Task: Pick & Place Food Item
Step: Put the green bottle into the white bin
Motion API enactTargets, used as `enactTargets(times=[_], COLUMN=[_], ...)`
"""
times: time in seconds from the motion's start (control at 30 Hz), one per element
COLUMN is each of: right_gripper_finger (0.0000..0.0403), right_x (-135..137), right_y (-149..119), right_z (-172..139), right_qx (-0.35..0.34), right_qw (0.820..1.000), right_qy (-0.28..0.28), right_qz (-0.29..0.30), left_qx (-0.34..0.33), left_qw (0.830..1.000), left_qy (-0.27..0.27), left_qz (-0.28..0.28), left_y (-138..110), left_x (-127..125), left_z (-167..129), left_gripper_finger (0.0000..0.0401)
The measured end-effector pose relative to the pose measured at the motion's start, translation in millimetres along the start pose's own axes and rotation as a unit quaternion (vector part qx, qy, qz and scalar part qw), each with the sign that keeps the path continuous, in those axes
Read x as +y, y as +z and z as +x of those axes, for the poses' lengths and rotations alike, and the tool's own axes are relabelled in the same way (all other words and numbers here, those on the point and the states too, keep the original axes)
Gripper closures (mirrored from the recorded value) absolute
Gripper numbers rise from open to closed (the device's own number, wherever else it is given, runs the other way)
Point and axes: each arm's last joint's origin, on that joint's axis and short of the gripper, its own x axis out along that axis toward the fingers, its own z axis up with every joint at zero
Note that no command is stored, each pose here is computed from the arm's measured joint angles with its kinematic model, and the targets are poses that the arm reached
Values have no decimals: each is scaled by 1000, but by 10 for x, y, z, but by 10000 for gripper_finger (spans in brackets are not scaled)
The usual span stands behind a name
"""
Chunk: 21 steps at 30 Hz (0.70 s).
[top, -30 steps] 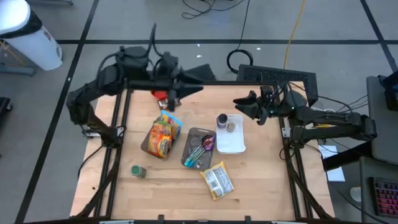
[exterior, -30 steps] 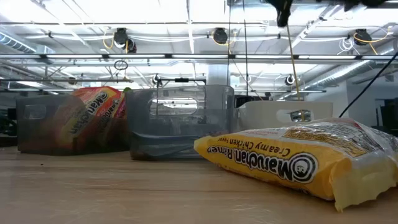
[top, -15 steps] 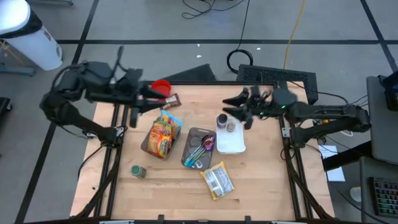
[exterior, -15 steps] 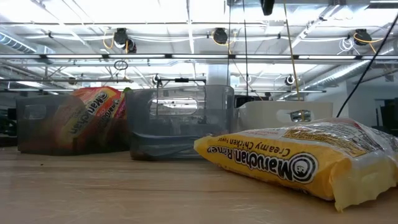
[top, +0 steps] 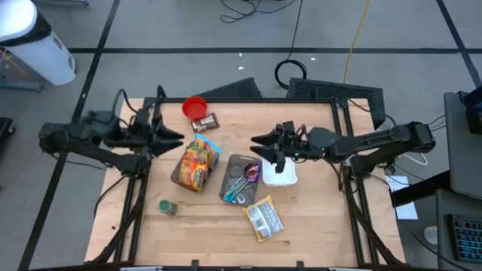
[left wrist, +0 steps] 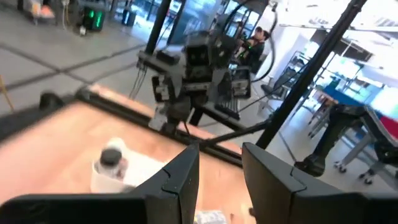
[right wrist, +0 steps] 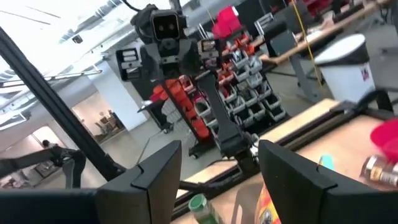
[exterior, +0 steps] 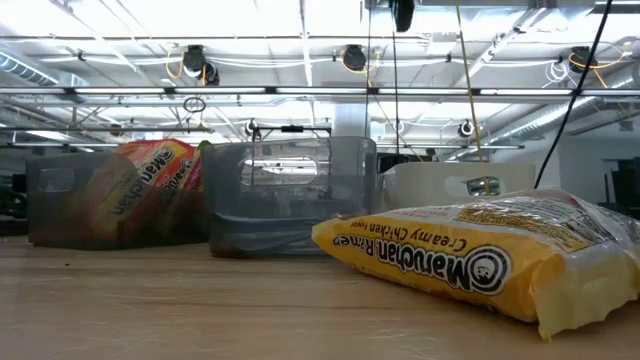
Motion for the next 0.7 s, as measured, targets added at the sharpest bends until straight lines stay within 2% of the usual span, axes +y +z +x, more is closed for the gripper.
enactTargets(times=[0.13, 0.23, 0.43, 0.7], right_gripper_finger=[197, 197, 197, 197], right_x=[-34, -75, -113, -152], right_y=[-93, -177, -253, -289], right_z=[66, 110, 133, 127], right_qx=[21, 39, 69, 90], right_qw=[1000, 999, 998, 996], right_qy=[3, -7, -13, -28], right_qz=[15, 15, 7, -3], left_qx=[31, 105, 236, 321], left_qw=[998, 992, 962, 927], left_qy=[6, 7, 38, 66], left_qz=[-45, -71, -133, -184], left_y=[-308, -537, -853, -1107], left_x=[126, 180, 131, -63], left_z=[76, 114, 11, -190], left_gripper_finger=[272, 272, 272, 272])
